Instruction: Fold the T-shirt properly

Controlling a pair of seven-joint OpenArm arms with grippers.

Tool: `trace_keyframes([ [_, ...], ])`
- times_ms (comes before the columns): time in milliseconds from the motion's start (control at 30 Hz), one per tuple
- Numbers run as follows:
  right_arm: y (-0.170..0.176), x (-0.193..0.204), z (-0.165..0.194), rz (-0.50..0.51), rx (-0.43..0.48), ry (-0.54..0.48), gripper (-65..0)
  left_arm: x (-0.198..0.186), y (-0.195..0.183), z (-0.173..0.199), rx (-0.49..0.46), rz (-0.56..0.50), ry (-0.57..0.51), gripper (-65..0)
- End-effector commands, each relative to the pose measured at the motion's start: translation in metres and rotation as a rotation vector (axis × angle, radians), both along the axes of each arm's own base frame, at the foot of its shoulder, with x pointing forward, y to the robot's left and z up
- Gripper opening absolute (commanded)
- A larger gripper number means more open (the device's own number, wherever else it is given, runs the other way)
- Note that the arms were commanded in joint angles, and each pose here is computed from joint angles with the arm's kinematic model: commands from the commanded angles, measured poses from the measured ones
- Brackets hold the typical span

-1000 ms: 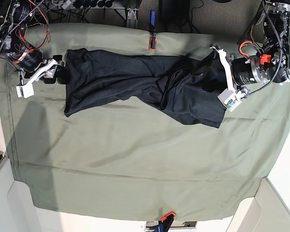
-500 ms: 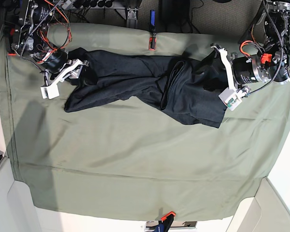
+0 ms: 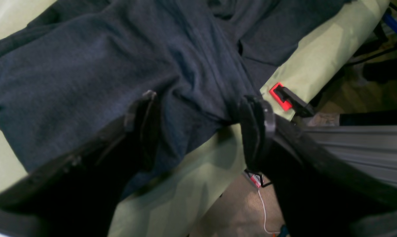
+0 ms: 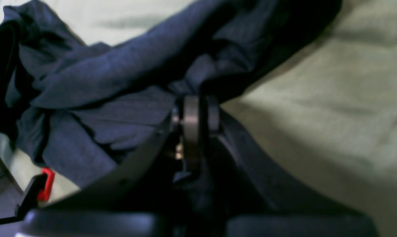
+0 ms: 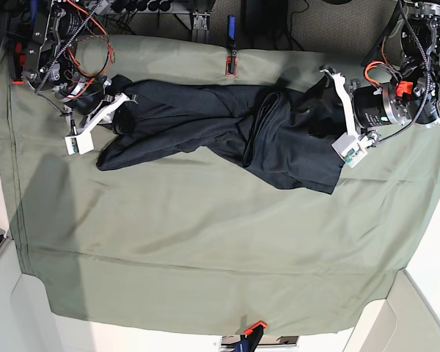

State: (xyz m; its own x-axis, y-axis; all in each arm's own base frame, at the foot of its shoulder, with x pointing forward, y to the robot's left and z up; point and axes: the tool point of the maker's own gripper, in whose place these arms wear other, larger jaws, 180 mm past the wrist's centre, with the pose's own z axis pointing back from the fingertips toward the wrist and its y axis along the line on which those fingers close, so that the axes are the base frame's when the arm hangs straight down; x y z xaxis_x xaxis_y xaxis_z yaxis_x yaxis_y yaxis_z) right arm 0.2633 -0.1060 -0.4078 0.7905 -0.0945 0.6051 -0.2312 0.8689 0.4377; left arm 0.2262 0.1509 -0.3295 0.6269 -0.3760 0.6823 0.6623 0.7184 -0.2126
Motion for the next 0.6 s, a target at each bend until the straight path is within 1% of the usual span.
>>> trace_keyframes([
  [0,-0.013,0.009,0.010,-0.013,-0.022,-0.046,-65.0,0.004,0.000,0.010,-0.005,-0.017,-0.032,-25.0],
  [100,-0.045,0.011,0.014,-0.060,-0.072,-0.056,-65.0,0.003,0.003,0.008,0.007,-0.014,-0.023,-25.0],
  [200,-0.080,0.010,0.020,-0.119,-0.108,-0.058,-65.0,0.005,0.011,0.012,0.002,0.017,-0.034,-25.0],
  [300,-0.106,0.007,0.023,-0.154,-0.144,-0.049,-65.0,0.008,0.017,0.023,-0.028,0.046,-0.057,-25.0],
  [467,-0.147,0.007,0.035,-0.196,-0.221,-0.065,-65.0,0.012,0.019,0.045,-0.031,0.048,-0.119,-25.0],
  [533,-0.159,0.008,0.042,-0.212,-0.228,-0.076,-65.0,0.011,0.020,0.046,-0.028,0.051,-0.121,-25.0],
  [567,-0.162,0.008,0.046,-0.218,-0.212,-0.080,-65.0,0.010,0.021,0.044,-0.023,0.052,-0.116,-25.0],
])
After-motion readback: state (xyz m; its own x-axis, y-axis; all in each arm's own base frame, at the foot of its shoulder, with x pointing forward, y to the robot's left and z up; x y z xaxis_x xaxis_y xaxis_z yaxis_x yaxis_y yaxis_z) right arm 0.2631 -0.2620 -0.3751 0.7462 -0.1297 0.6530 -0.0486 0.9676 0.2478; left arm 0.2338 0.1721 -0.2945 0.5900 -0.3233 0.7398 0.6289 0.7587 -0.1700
